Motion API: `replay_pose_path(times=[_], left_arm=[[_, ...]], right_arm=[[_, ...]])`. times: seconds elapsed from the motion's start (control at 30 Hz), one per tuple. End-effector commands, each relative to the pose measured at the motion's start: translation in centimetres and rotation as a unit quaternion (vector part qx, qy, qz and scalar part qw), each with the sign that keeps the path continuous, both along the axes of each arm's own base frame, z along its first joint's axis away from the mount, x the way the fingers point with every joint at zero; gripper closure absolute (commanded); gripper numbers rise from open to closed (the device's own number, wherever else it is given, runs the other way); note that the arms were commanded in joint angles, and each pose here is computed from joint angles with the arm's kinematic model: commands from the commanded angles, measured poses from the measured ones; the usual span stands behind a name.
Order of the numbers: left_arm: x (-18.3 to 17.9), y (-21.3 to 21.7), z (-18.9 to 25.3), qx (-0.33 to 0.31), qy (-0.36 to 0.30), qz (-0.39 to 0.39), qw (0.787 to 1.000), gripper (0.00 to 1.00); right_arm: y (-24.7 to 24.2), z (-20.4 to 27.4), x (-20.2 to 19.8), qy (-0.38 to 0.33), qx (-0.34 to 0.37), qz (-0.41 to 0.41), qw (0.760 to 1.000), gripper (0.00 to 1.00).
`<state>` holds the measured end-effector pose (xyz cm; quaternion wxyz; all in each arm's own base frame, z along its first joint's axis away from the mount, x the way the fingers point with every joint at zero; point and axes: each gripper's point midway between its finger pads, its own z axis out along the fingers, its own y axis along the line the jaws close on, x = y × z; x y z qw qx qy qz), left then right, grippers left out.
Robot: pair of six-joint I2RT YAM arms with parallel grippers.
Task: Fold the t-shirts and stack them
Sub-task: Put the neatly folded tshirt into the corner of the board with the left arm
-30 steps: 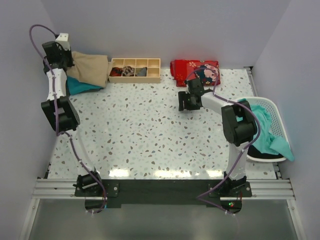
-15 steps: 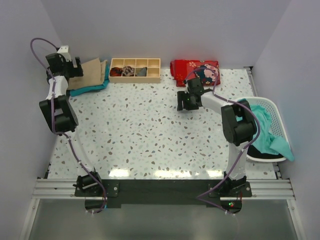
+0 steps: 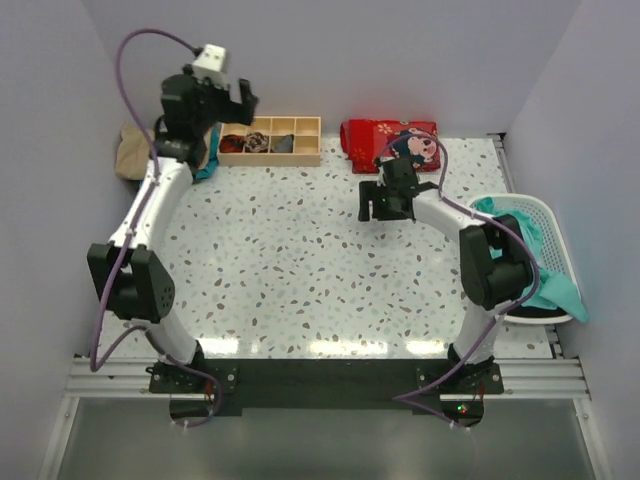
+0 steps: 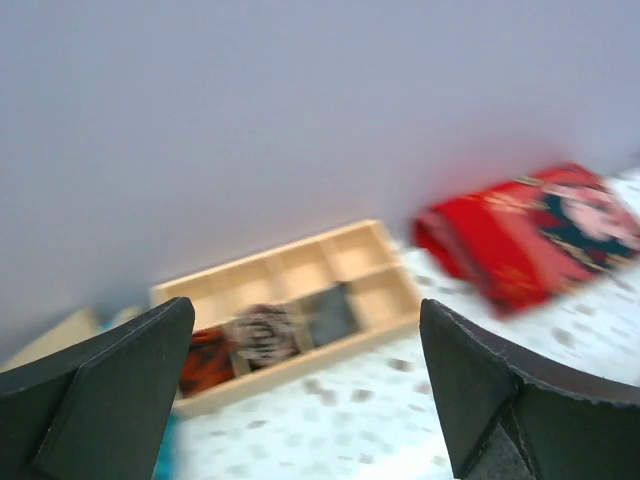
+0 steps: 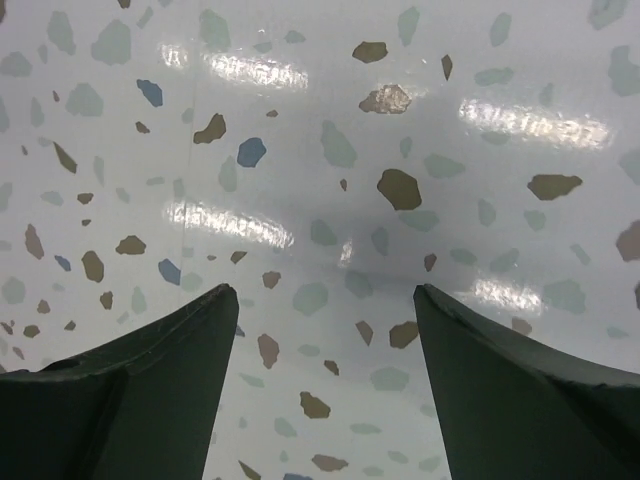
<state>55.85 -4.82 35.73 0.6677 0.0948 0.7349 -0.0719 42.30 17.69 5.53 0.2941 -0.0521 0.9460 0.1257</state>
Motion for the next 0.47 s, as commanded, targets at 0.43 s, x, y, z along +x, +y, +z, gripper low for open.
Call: replay_pose_path(times=[0.43], left_arm=[[-18.6, -17.2, -11.2, -0.040, 0.079, -0.159, 0.983, 0.00]], right_arm=[[-4.2, 6.5, -5.3, -0.104, -0.016, -0.043, 0.994, 0.20]])
